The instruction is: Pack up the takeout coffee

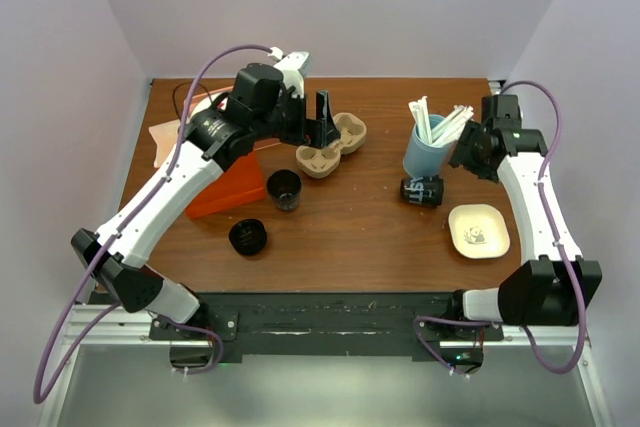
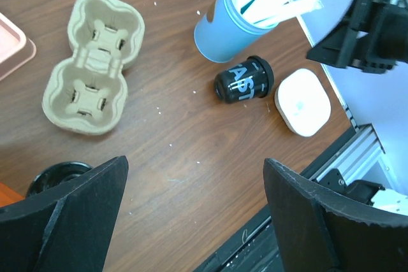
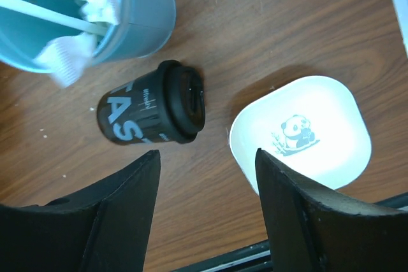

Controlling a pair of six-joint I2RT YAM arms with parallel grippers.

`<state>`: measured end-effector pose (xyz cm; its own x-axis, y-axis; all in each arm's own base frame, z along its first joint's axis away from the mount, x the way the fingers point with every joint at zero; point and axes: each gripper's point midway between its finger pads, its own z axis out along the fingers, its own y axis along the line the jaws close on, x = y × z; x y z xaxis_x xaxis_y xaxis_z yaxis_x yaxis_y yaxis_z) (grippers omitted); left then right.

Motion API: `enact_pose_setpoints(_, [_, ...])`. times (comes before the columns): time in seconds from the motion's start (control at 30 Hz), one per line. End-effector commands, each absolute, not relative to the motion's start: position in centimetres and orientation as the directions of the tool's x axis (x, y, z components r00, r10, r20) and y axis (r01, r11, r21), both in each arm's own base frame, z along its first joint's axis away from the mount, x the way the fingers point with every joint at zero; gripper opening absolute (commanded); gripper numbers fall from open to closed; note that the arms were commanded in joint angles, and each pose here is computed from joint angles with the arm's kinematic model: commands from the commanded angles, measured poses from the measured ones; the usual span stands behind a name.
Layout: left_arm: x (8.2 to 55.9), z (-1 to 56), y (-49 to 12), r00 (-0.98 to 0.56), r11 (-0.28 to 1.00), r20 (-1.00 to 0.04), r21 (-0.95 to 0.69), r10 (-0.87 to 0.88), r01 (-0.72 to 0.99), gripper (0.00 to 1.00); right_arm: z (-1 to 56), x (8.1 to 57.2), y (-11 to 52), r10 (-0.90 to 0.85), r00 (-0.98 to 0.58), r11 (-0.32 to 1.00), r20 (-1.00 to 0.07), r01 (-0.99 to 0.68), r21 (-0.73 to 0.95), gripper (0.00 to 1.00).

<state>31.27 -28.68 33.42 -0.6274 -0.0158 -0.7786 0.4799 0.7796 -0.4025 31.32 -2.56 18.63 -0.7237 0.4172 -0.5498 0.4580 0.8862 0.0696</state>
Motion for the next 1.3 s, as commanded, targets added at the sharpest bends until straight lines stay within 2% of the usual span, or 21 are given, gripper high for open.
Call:
enact_pose_setpoints(0.0, [31.4, 37.3, -27.9, -0.541, 0.778, -0.838, -0.384, -0.069, 0.496, 0.92, 20.9, 30.3, -2.1, 0.361, -0.742, 0.918, -0.565, 0.388, 0.077, 0.64])
enact_pose_setpoints(0.03, [31.4, 37.5, -27.7, -0.535, 0.781, -0.842, -0.382, -0.074, 0.493, 0.92, 20.9, 30.8, -1.8, 0.346, -0.731, 0.928, -0.589, 0.361, 0.096, 0.61])
enact_pose_setpoints(0.17, [30.7, 37.6, -27.3, -0.533, 0.777, -0.842, -0.388, -0.08, 0.496, 0.92, 18.8, 31.6, 2.4, 0.268, -0.781, 0.956, -0.564, 0.145, 0.254, 0.6])
enact_pose_setpoints(0.27, [29.7, 37.2, -27.1, -0.552, 0.767, -0.831, -0.399, -0.07, 0.503, 0.91, 16.7, 32.4, 3.6, 0.245, -0.798, 0.95, -0.551, 0.084, 0.3, 0.6])
enact_pose_setpoints(0.6, [28.0, 35.4, -26.7, -0.604, 0.757, -0.795, -0.425, -0.052, 0.496, 0.91, 11.5, 31.0, 2.4, 0.23, -0.828, 0.964, -0.512, 0.122, 0.235, 0.62])
enact_pose_setpoints(0.8, [27.9, 35.0, -26.9, -0.615, 0.752, -0.787, -0.434, -0.048, 0.496, 0.9, 9.9, 31.2, 2.4, 0.222, -0.838, 0.965, -0.498, 0.115, 0.236, 0.54])
enact_pose_setpoints(1.0, [27.6, 34.7, -26.8, -0.622, 0.754, -0.782, -0.433, -0.042, 0.494, 0.9, 9.6, 32.0, 2.1, 0.216, -0.835, 0.967, -0.506, 0.113, 0.226, 0.52])
enact_pose_setpoints(1.27, [27.5, 34.5, -26.4, -0.622, 0.761, -0.782, -0.426, -0.039, 0.488, 0.9, 9.7, 32.7, 2.1, 0.206, -0.833, 0.969, -0.514, 0.101, 0.226, 0.57])
